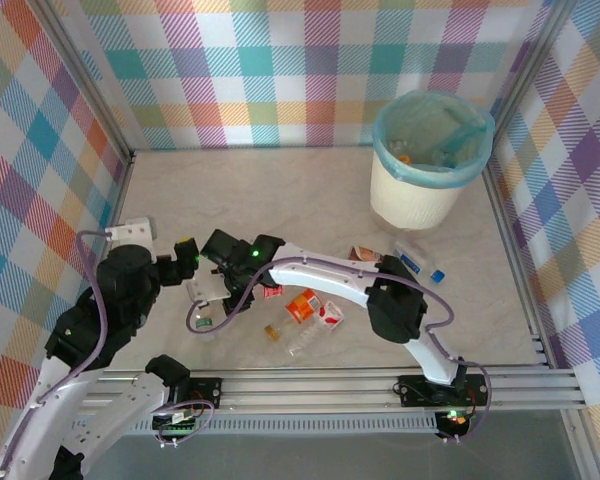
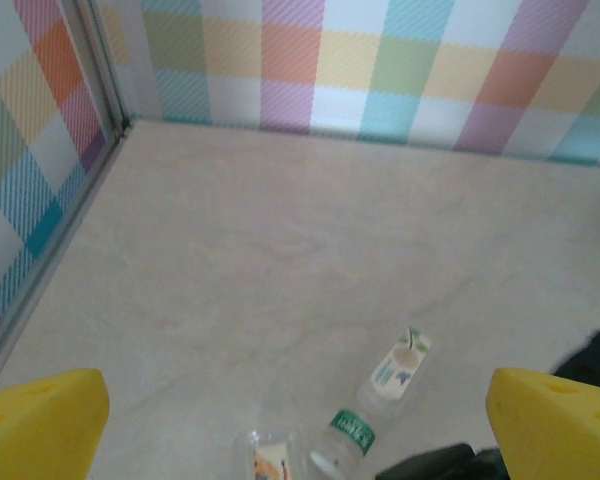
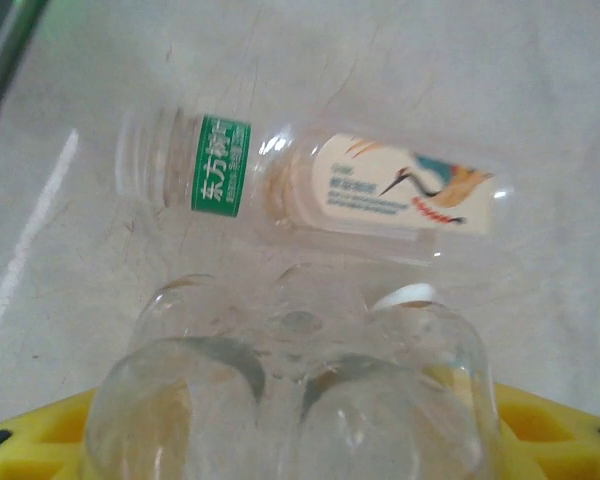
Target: Put the plastic bottles in the bin
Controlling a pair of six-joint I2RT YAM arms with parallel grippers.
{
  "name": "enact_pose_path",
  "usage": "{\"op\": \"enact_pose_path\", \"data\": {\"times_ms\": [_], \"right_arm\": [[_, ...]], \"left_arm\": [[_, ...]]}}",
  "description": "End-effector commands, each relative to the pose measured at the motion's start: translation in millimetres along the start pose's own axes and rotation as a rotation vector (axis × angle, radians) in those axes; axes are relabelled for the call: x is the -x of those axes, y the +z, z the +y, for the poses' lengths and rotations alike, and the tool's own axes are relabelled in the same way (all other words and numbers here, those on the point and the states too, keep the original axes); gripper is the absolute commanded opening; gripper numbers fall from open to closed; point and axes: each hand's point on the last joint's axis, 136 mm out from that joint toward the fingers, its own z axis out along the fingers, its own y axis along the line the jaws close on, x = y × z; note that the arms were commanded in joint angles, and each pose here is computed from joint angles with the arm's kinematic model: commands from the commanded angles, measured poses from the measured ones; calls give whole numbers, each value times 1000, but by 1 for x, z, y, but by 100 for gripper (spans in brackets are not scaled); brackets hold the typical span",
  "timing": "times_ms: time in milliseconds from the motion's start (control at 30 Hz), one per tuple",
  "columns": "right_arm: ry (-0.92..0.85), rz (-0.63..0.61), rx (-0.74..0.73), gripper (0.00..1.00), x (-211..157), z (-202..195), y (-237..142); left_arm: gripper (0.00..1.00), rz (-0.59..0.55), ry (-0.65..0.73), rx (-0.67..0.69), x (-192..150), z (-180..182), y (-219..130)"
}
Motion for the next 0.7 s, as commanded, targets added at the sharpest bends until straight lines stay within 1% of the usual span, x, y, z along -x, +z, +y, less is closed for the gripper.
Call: {"op": "enact_pose_path", "data": {"times_ms": [0, 200, 300, 467, 667], "right_arm": [[15, -70, 6, 53, 19, 5, -34], [80, -206, -27, 52, 41, -9, -90], [117, -234, -81, 52, 43, -23, -114], [197, -276, -151, 51, 38, -42, -154], [296, -346, -256, 49, 22, -61, -208]], "left_arm": [[97, -84, 3, -4, 37, -4, -7], [97, -172, 21, -58, 94, -21, -20], [96, -196, 28, -79, 113, -32, -18], [96, -222, 27, -125, 137, -51, -12], [95, -213, 5, -213, 154, -84, 7]]}}
